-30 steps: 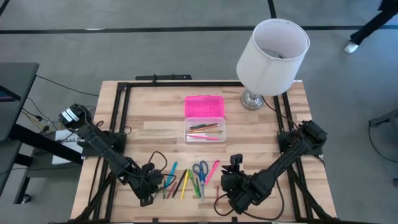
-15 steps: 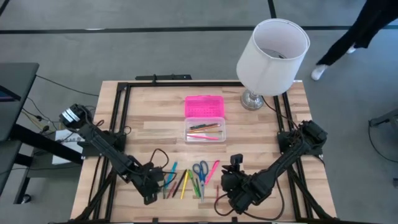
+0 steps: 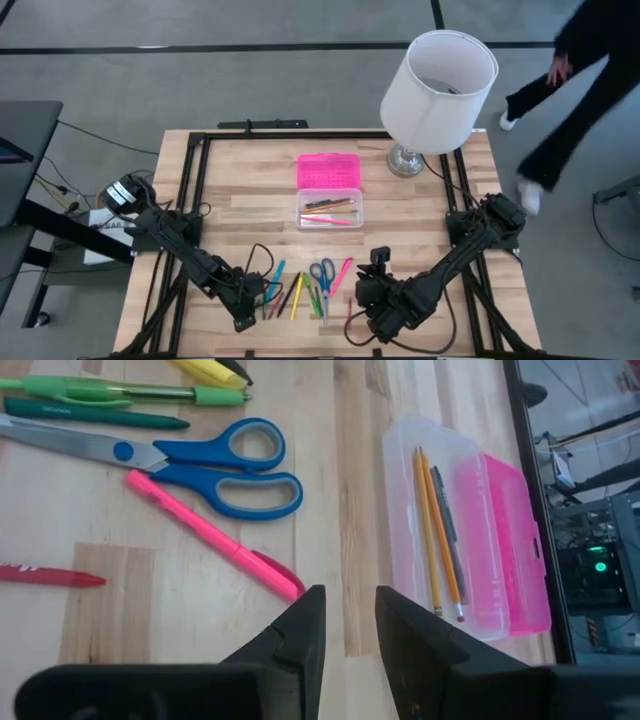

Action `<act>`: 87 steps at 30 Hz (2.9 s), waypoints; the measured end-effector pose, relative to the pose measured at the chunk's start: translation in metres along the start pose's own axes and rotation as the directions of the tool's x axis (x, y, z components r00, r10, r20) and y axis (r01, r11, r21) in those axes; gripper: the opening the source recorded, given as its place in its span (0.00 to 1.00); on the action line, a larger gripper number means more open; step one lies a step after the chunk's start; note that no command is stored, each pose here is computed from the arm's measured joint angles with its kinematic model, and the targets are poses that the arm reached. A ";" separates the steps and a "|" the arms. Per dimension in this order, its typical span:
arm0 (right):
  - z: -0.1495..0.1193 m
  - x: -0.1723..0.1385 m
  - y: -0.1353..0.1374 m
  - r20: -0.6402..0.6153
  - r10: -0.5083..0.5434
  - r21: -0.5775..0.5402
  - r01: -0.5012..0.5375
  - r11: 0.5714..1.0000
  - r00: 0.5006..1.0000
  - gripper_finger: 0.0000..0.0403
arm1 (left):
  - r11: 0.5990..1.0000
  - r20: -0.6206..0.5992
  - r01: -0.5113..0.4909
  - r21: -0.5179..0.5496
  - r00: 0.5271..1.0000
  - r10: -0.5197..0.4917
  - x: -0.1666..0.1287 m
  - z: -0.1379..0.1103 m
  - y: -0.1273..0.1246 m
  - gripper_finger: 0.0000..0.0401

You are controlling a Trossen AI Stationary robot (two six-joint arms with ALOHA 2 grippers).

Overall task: Pick & place school supplies into a supply box
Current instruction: Put the left green crayon into the supply box

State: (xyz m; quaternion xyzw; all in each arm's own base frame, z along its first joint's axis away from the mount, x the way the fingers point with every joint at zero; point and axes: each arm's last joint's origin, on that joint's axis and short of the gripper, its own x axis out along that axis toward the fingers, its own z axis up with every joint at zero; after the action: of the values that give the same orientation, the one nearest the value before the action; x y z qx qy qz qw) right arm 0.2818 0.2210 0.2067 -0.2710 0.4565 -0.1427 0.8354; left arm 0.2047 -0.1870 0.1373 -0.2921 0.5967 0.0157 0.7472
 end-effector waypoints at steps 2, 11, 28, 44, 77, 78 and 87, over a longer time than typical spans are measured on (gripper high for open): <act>0.000 0.000 0.000 -0.001 0.000 0.000 0.000 1.000 1.000 0.21 | 1.000 0.000 0.000 0.000 1.000 0.000 0.000 0.000 0.000 0.51; 0.000 0.000 0.000 0.000 0.000 0.001 0.000 1.000 1.000 0.21 | 1.000 0.024 -0.007 -0.030 1.000 0.008 0.001 -0.002 -0.001 0.47; 0.001 0.001 -0.001 0.002 0.000 0.009 0.000 1.000 1.000 0.21 | 0.998 0.051 -0.055 0.002 0.997 0.055 -0.003 -0.006 -0.008 0.36; 0.002 0.001 -0.001 0.005 0.002 0.013 -0.002 1.000 1.000 0.21 | 0.989 -0.042 -0.143 0.030 0.989 0.144 0.010 0.001 -0.023 0.36; 0.003 0.003 -0.002 -0.003 0.023 0.025 -0.023 0.999 1.000 0.21 | 0.812 -0.154 -0.584 0.025 0.800 0.580 -0.016 -0.008 -0.011 0.36; 0.003 0.003 -0.002 -0.003 0.023 0.025 -0.023 0.999 1.000 0.21 | 0.807 -0.158 -0.591 0.019 0.795 0.586 -0.016 -0.009 -0.009 0.36; 0.003 0.003 -0.001 0.000 0.024 0.028 -0.024 0.999 1.000 0.21 | 0.801 -0.155 -0.598 0.023 0.790 0.594 -0.008 -0.016 0.001 0.36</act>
State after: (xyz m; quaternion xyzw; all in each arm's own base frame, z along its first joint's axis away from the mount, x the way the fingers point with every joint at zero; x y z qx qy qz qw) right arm 0.2861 0.2193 0.2068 -0.2537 0.4579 -0.1389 0.8406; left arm 0.1875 -0.1909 0.1426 -0.0998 0.7140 0.2357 0.6517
